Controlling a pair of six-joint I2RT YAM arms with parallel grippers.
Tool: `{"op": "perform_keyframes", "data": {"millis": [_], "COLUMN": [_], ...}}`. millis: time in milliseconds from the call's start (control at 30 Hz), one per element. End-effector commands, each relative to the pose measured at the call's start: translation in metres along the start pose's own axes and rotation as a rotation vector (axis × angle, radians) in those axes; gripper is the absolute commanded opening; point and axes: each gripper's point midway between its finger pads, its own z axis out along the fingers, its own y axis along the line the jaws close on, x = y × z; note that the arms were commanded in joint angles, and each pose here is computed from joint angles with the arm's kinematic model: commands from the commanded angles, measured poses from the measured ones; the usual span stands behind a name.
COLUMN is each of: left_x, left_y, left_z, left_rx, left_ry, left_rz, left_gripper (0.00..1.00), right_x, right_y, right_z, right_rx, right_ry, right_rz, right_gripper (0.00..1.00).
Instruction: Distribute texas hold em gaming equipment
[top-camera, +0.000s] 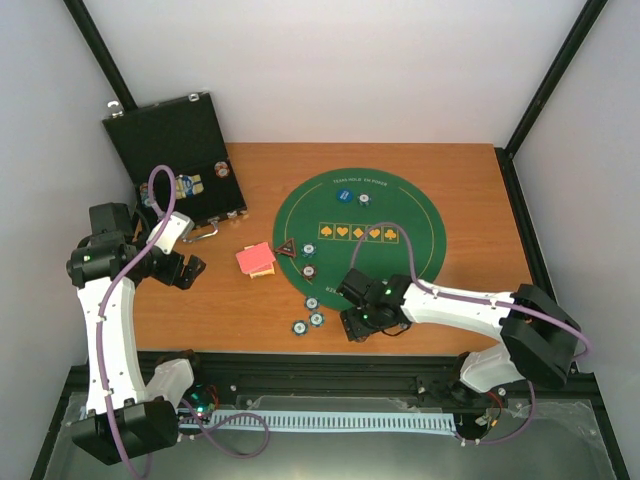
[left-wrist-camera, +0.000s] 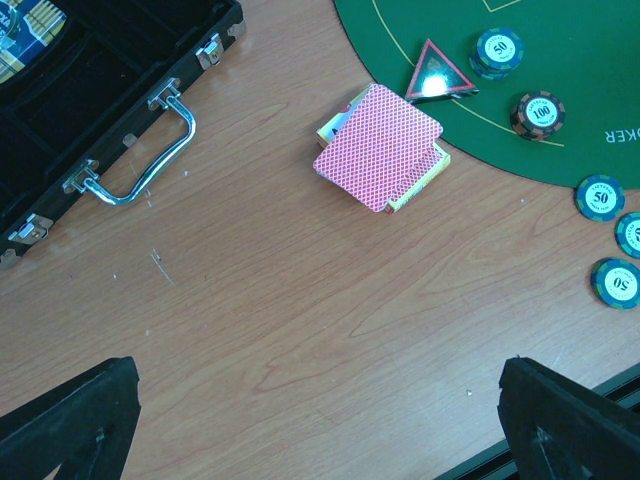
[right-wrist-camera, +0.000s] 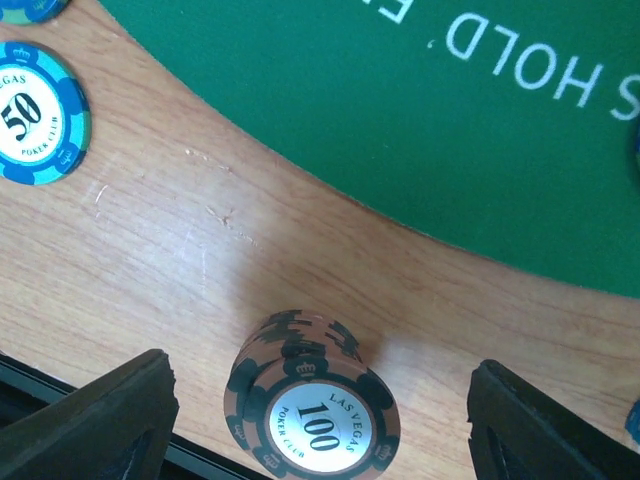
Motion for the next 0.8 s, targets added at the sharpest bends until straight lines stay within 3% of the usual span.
{"op": "perform_keyframes", "data": {"millis": [0, 767], "left_x": [-0.0044, -0.0055], "left_y": [-0.0006, 0.0024], "left_z": [-0.0049, -0.0057], "left_rx": [-0.004, -0.022], "left_ry": [-0.017, -0.022], "left_rz": [0.025, 0.03], "left_gripper": [1.0, 1.0], "right_x": [0.0022, 0.0097], "right_y": [0.0054, 0.0033], "right_z": [0.0044, 0.0127], "right_rx": [-0.011, 0.027], "right_ry": [0.003, 0.01], "right_rz": [0.0, -0.006], "right_gripper": [0.79, 0.47]}}
